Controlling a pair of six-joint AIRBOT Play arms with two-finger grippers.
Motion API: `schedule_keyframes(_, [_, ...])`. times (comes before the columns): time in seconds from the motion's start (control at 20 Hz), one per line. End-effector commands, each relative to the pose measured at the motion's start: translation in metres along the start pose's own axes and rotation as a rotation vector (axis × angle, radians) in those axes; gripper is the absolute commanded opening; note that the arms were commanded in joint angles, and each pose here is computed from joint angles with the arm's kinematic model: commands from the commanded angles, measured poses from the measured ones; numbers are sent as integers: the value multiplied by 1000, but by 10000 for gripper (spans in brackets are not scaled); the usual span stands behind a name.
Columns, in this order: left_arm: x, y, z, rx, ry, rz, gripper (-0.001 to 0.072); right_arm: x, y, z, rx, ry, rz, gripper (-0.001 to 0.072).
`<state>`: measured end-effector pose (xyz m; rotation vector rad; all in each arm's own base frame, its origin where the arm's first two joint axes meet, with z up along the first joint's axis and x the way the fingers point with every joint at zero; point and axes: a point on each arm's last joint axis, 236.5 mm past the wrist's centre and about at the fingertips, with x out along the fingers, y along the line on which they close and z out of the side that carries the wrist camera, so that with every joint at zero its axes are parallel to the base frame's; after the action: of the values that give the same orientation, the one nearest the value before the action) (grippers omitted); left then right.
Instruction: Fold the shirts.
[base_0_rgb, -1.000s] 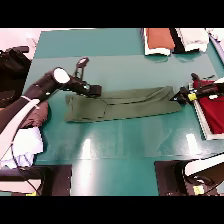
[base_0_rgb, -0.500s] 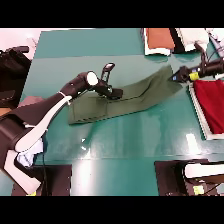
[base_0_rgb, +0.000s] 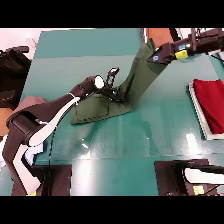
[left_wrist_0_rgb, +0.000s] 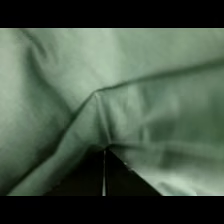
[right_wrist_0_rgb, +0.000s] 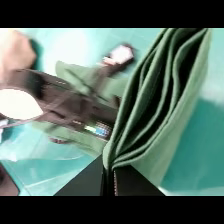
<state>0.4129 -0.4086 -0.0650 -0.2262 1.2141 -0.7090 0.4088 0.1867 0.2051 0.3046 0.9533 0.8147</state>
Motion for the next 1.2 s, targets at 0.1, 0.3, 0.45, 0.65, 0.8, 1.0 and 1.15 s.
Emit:
schedule_keyframes(0.1, [-35, 24, 18, -30, 24, 12, 21, 19, 54, 14, -42, -44, 58, 18])
schedule_keyframes(0.3, [-154, 77, 80, 5, -168, 158, 22, 53, 102, 8, -100, -29, 136, 18])
schedule_keyframes(0.45, [-280, 108, 108, 19, -364, 297, 22, 113, 165, -5, -123, -14, 301, 18])
schedule_keyframes(0.65, [-423, 122, 108, 27, -594, 463, 22, 209, 240, -44, -161, 15, 496, 348])
schedule_keyframes(0.8, [-457, 110, 102, 53, -652, 487, 22, 225, 234, -56, -225, 83, 477, 336])
schedule_keyframes(1.0, [-436, 87, 99, 104, -608, 451, 22, 196, 134, -47, -222, 193, 246, 335])
schedule_keyframes(1.15, [-415, 68, 100, 154, -579, 418, 22, 160, 35, -53, -99, 271, 43, 335])
